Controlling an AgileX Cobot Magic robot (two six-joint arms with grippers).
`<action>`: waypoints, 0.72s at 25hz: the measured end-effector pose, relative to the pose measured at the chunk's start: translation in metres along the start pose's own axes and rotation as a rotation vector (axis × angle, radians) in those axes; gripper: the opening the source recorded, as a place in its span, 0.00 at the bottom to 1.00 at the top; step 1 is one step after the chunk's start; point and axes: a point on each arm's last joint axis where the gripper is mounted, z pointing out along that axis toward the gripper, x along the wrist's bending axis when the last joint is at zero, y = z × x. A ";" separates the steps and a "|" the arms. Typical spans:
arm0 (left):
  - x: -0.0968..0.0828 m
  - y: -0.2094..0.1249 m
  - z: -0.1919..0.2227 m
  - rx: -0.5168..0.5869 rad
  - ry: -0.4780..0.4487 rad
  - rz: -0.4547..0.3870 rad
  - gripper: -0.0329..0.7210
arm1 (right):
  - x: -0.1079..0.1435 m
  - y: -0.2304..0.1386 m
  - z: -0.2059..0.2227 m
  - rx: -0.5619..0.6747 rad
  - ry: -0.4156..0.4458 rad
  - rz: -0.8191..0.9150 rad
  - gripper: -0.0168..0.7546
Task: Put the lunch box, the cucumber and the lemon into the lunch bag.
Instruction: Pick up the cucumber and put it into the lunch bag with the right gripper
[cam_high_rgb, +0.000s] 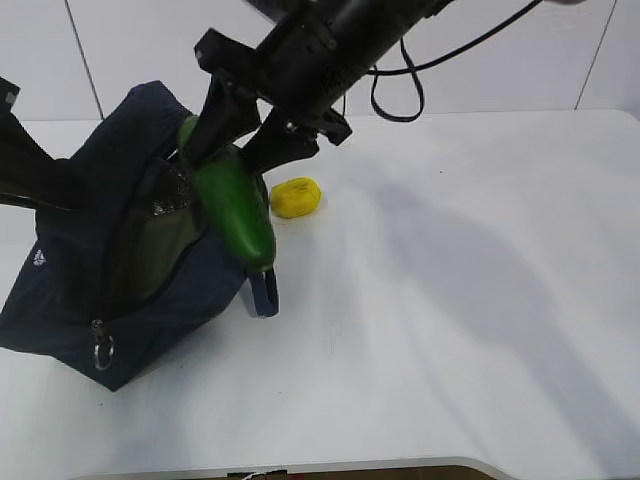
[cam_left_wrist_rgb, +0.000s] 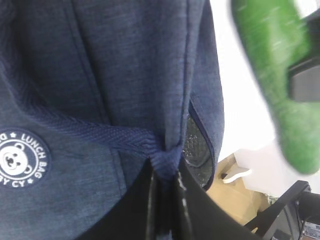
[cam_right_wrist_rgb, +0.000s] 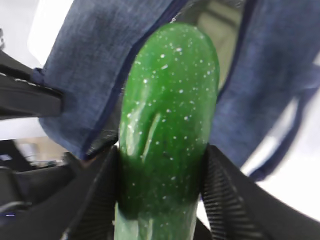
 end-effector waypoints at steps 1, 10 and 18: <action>0.000 0.000 0.000 0.000 -0.001 0.001 0.04 | -0.003 0.001 0.005 0.007 0.022 0.018 0.55; -0.002 0.001 0.000 -0.013 -0.021 -0.001 0.04 | -0.024 0.013 0.045 -0.053 0.172 0.176 0.55; -0.002 0.002 0.000 -0.020 -0.022 -0.001 0.04 | -0.038 0.033 0.056 -0.257 0.183 0.272 0.55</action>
